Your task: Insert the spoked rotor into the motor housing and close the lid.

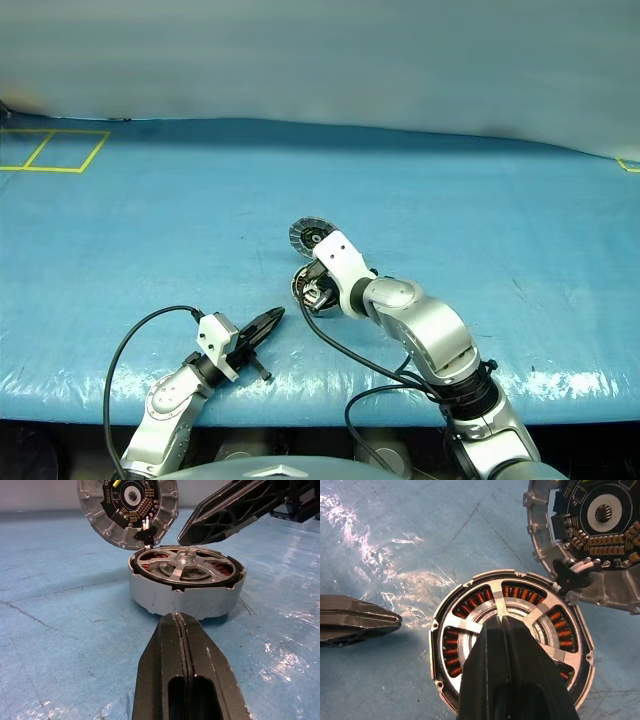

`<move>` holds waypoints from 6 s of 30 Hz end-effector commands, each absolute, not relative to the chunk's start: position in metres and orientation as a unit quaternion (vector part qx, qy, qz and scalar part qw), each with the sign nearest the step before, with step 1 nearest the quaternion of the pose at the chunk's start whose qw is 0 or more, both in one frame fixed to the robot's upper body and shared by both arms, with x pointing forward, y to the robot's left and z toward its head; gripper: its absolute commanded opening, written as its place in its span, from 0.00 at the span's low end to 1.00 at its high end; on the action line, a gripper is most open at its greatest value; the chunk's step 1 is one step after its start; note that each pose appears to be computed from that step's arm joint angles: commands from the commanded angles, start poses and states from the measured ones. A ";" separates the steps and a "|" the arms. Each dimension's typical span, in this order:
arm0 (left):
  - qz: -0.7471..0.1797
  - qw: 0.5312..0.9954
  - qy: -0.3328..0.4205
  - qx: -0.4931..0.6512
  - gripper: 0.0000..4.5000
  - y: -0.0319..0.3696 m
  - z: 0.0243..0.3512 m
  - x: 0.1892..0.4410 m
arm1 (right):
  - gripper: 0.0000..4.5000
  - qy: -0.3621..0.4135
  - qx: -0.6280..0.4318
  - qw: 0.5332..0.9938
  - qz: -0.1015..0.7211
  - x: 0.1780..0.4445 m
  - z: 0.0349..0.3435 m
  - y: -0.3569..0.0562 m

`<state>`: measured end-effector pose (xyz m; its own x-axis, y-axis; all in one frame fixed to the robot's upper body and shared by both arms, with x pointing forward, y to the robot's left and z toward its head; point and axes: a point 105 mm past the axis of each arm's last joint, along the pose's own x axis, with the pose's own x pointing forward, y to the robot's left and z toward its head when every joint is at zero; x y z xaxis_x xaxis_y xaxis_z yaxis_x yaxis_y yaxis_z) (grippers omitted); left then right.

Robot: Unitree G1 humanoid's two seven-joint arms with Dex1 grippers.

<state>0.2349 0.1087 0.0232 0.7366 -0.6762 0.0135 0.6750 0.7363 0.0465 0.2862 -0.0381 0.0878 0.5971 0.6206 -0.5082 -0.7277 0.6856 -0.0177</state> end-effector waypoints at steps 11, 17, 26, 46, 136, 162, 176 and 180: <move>-0.371 0.927 -0.038 0.024 0.00 0.106 0.035 0.236 | 0.01 0.298 -0.079 0.895 0.321 0.289 0.056 -0.038; -0.374 0.927 -0.036 0.023 0.00 0.105 0.035 0.235 | 0.01 0.318 -0.007 0.899 0.302 0.291 0.064 -0.034; -0.371 0.927 -0.038 0.022 0.00 0.104 0.036 0.236 | 0.01 0.332 0.069 0.901 0.269 0.298 0.070 -0.038; -0.368 0.929 -0.036 0.026 0.00 0.105 0.036 0.236 | 0.01 0.249 -0.082 0.898 0.355 0.294 0.074 -0.029; -0.341 0.938 -0.051 0.029 0.00 0.114 0.044 0.229 | 0.01 0.110 0.070 0.836 0.533 0.299 0.122 -0.016; -0.347 0.936 -0.046 0.030 0.00 0.112 0.044 0.232 | 0.99 0.101 -0.074 0.934 0.334 0.286 0.093 -0.013; -0.342 0.938 -0.046 0.029 0.00 0.114 0.044 0.232 | 0.96 0.120 -0.089 0.929 0.339 0.282 0.076 -0.016; -0.343 0.938 -0.045 0.031 0.00 0.114 0.044 0.232 | 0.72 0.120 -0.085 0.930 0.337 0.283 0.075 -0.016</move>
